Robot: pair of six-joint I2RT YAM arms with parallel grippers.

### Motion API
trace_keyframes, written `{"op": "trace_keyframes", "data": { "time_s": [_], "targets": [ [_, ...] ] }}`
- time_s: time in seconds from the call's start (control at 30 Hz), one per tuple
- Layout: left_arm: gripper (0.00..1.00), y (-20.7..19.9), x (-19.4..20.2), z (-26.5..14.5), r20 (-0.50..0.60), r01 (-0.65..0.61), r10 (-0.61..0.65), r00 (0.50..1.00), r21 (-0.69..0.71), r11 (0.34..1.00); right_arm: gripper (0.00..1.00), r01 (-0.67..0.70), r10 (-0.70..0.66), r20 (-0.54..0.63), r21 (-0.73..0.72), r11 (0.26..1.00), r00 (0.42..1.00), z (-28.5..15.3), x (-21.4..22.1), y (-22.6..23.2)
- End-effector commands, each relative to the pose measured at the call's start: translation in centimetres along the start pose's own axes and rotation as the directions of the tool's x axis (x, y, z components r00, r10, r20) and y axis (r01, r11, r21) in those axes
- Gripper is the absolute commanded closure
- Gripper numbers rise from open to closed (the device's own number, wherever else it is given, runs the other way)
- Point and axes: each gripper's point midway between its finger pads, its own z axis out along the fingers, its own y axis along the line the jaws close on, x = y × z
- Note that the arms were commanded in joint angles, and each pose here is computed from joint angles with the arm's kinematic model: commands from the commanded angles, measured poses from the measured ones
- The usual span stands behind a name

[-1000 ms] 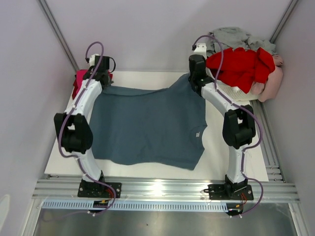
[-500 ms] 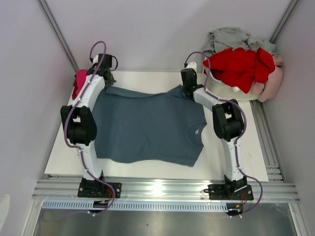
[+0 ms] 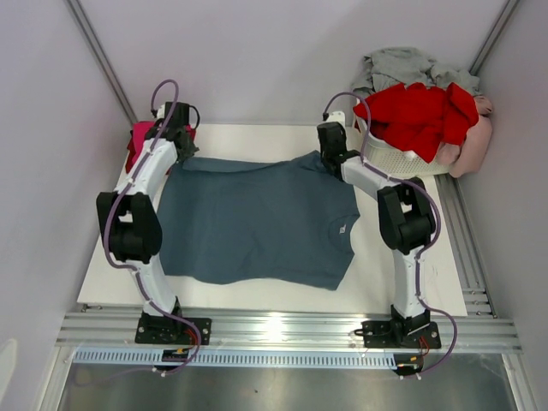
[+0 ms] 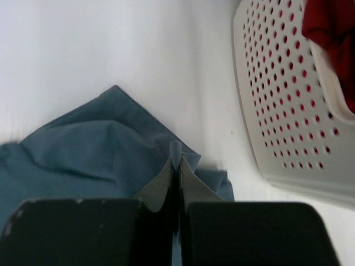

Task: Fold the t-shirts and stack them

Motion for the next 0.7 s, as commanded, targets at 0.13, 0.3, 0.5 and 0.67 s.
{"op": "trace_keyframes", "data": {
  "time_s": [0.13,0.3,0.5,0.67],
  "targets": [
    [0.99,0.3,-2.3,-4.2,0.095,0.065,-0.073,0.993,0.085,0.994,1.0,-0.029,0.033,0.05,-0.083,0.996,0.998,-8.4,-3.8,1.2],
    [1.0,1.4,-0.3,-5.5,0.08,0.105,-0.113,0.99,0.1,0.989,1.0,0.0,0.004,0.042,-0.1,0.995,0.999,-11.9,-2.7,1.9],
    [1.0,2.9,1.8,-8.2,0.072,0.174,-0.185,0.98,0.134,0.976,1.0,0.028,-0.029,-0.007,-0.075,0.997,1.0,-15.2,-0.2,1.2],
    [1.0,5.2,4.8,-9.4,0.068,0.216,-0.225,0.972,0.122,0.969,1.0,0.005,-0.006,-0.047,-0.023,1.0,0.999,-17.3,3.0,-0.4]
  ]
}}
